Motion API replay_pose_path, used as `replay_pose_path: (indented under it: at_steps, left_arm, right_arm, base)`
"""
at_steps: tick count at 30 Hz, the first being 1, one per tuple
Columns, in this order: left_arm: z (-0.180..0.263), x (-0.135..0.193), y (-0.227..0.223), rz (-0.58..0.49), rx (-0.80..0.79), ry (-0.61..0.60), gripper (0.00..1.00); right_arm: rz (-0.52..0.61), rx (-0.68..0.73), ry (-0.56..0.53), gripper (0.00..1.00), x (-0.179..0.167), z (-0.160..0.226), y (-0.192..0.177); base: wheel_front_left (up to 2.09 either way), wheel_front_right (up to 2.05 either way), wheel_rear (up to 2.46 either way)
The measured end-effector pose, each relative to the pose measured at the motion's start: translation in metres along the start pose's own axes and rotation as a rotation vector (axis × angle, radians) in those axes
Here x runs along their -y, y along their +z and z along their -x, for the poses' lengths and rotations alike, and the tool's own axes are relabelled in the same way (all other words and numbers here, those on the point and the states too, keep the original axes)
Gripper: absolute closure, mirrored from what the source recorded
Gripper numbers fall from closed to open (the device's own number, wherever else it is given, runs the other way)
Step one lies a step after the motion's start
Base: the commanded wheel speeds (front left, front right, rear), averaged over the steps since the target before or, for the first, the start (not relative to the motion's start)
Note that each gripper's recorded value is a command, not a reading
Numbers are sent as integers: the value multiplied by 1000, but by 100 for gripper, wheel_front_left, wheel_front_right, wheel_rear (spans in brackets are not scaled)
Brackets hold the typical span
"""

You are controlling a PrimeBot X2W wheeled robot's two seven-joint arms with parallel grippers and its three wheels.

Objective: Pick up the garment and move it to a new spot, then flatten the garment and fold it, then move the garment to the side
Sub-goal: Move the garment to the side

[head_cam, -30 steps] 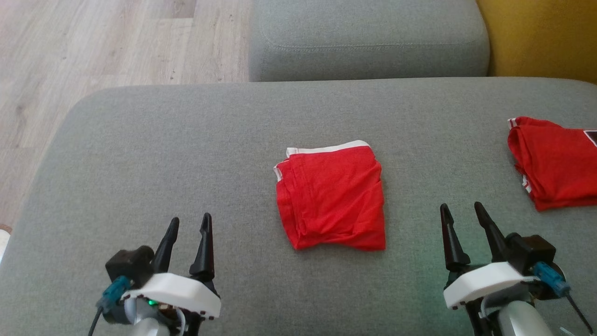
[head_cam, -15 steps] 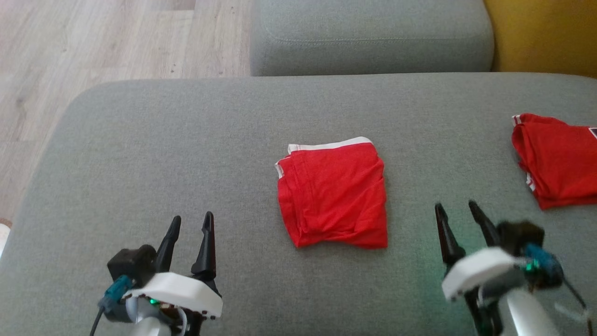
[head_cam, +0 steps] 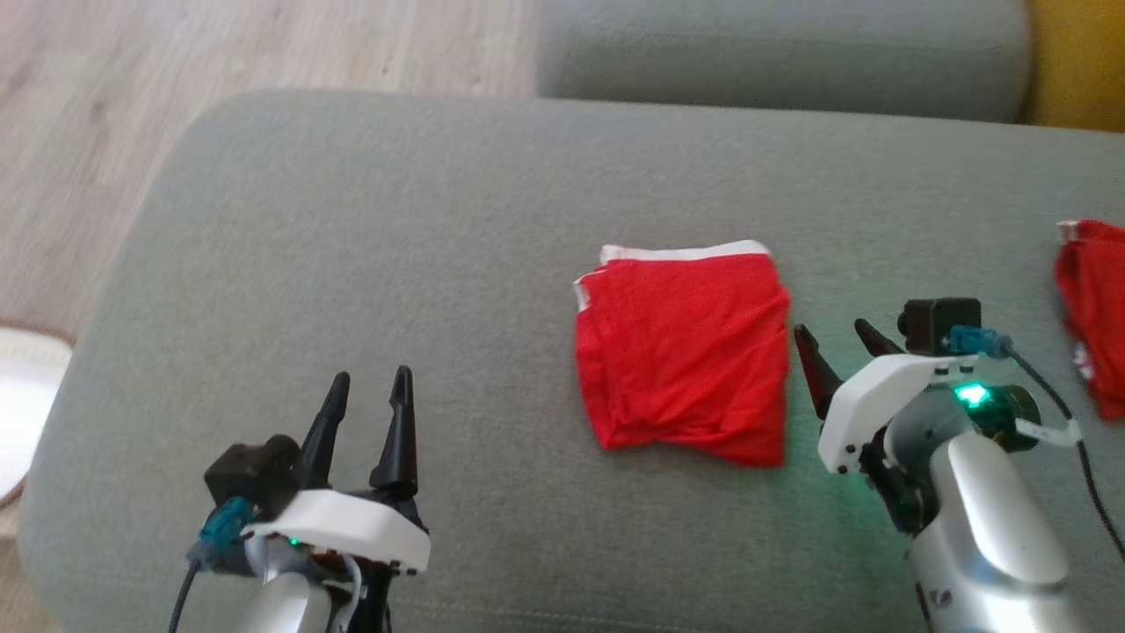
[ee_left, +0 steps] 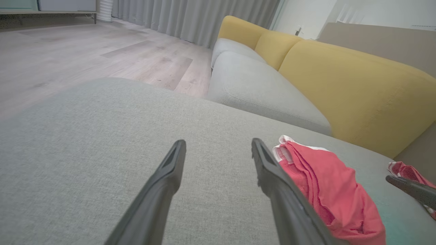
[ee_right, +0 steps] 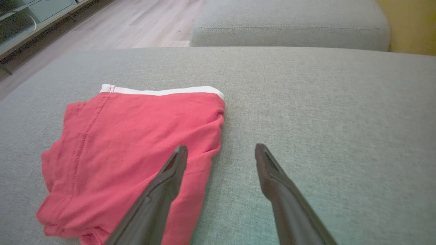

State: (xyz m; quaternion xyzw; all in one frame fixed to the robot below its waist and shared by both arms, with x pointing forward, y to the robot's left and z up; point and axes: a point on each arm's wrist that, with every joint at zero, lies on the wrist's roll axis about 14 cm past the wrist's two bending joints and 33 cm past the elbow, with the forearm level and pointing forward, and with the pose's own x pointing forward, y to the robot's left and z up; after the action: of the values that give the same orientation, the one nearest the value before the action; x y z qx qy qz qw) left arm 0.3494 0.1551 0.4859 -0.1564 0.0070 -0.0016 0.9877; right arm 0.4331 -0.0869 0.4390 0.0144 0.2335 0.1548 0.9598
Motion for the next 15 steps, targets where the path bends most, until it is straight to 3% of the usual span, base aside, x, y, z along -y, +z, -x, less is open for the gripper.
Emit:
replay_pose_path:
  at_steps: [15]
  left_arm:
    - [-1, -34, -5, 12, -15, 117, 0]
  right_arm:
    - [4, -294, 103, 0, -20, -45, -55]
  base:
    - [0, 0, 0]
